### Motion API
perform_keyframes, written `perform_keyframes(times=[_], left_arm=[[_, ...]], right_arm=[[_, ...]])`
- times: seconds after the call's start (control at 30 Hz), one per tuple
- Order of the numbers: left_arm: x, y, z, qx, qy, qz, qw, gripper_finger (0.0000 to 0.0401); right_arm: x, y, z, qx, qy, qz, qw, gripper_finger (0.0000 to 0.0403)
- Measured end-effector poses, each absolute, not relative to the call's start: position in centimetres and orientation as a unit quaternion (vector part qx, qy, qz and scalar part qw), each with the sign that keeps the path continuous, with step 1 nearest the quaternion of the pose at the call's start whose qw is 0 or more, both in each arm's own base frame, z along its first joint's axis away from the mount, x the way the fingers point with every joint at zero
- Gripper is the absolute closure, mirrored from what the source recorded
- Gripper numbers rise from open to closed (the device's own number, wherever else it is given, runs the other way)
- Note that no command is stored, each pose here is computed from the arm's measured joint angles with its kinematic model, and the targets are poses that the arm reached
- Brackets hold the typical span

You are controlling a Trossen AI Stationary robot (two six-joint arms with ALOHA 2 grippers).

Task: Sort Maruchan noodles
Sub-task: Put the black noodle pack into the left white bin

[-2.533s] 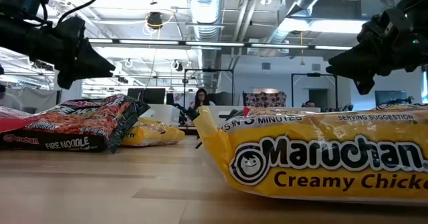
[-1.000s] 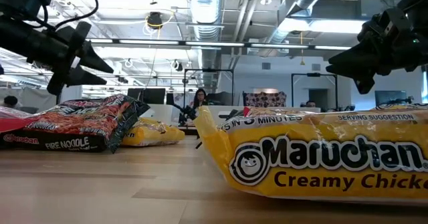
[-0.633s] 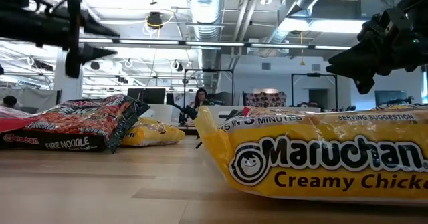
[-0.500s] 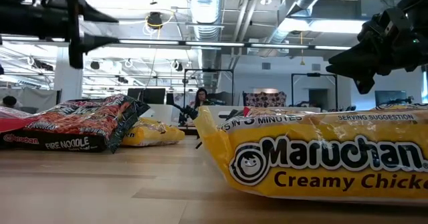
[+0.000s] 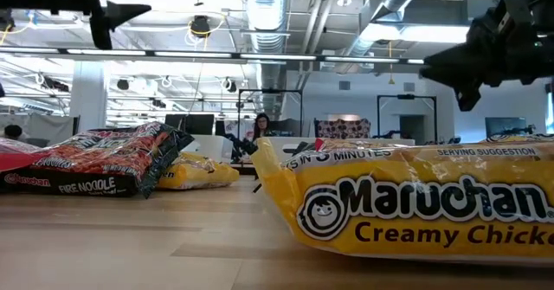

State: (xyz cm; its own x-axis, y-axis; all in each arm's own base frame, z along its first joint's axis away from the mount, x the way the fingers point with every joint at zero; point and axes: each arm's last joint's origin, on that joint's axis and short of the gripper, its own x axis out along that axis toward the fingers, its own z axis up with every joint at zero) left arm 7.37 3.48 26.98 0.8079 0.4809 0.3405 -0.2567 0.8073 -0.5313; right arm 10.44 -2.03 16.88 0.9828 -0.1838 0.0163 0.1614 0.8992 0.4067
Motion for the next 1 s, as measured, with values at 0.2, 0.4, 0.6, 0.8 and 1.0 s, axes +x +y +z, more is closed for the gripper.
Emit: perform_keyframes(times=[0.2,0.4,0.6,0.8,1.0], left_arm=[[8.6,3.9,29.3,-0.226,-0.181,0.201,0.936,0.0209],[10.6,4.4,30.8,-0.236,-0.116,0.169,0.95,0.0209],[12.6,4.9,30.0,-0.269,0.033,0.162,0.949,0.0209],[14.3,5.1,28.8,-0.293,0.115,0.098,0.944,0.0209],[15.7,5.2,27.8,-0.308,0.156,0.079,0.935,0.0209]], right_arm=[[10.4,-2.1,17.2,0.205,-0.038,-0.09,0.974,0.0271],[10.3,-2.2,17.9,0.203,-0.066,-0.102,0.972,0.0271],[10.3,-2.3,18.1,0.203,-0.08,-0.124,0.968,0.0271],[10.3,-2.3,18.1,0.203,-0.08,-0.127,0.968,0.0271],[10.3,-2.3,18.1,0.203,-0.077,-0.128,0.968,0.0271]])
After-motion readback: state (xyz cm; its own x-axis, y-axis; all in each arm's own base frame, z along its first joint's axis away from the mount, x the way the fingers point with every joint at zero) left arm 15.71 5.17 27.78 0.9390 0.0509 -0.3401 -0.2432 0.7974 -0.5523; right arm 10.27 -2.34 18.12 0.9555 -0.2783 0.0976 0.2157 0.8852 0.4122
